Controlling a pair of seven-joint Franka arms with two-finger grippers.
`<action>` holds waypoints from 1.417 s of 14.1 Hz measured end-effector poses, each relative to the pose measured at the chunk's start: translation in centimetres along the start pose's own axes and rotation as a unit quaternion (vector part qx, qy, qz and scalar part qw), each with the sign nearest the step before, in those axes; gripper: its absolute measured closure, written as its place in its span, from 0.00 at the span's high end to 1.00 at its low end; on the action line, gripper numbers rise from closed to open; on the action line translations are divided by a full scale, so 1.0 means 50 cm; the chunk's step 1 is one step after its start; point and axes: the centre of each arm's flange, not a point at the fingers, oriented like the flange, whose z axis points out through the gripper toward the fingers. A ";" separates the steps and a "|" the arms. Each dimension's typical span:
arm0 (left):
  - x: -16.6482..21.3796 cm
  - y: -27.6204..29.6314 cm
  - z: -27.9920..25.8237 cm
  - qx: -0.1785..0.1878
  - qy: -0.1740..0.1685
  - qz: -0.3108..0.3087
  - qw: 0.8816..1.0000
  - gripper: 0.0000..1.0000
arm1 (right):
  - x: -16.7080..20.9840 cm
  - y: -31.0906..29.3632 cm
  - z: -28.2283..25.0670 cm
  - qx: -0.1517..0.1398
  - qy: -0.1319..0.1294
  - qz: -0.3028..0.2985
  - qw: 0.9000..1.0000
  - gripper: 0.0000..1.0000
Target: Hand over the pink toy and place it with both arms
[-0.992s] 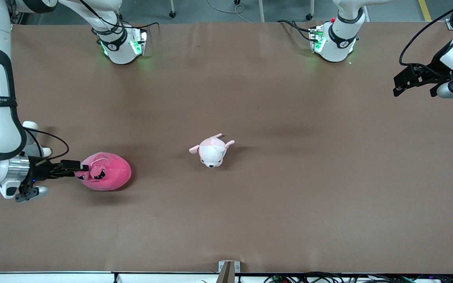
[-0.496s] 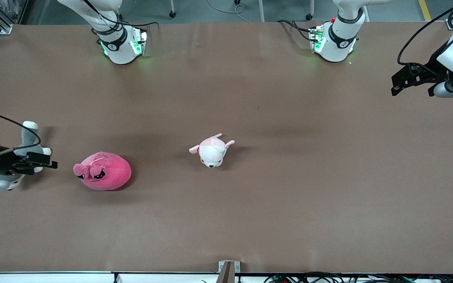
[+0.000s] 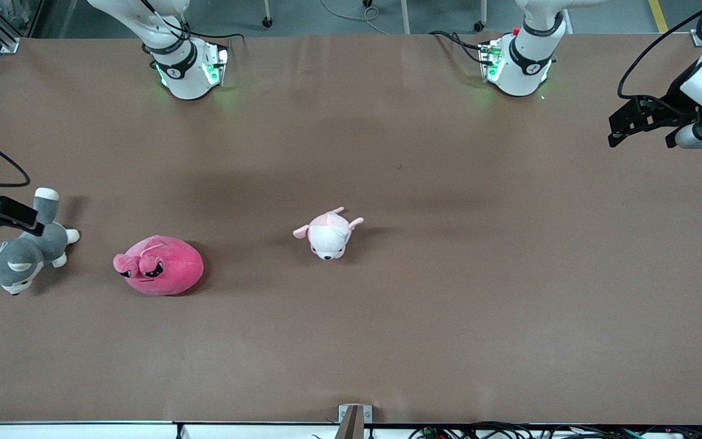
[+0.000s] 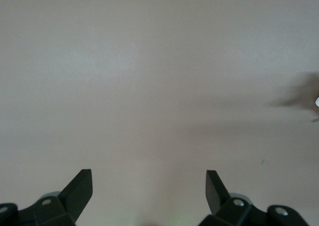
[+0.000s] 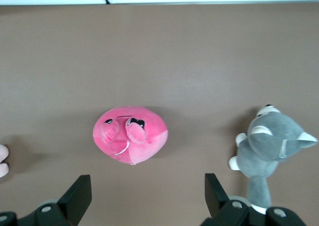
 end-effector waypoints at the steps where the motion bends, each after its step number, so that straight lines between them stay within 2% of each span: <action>1: -0.001 0.000 -0.001 0.000 -0.001 0.000 1.000 1.00 | -0.007 0.007 -0.013 -0.003 0.001 0.002 1.000 1.00; 3: -0.002 -0.001 -0.001 0.000 -0.001 -0.001 1.000 1.00 | -0.018 0.014 -0.027 -0.004 -0.010 0.008 1.000 1.00; 9: -0.003 -0.002 -0.002 0.000 -0.001 -0.001 1.000 1.00 | -0.056 0.007 -0.101 -0.009 0.007 0.013 1.000 1.00; 20: -0.003 -0.001 -0.002 0.000 -0.001 0.000 1.000 1.00 | -0.164 0.003 -0.099 -0.005 0.001 0.022 1.000 1.00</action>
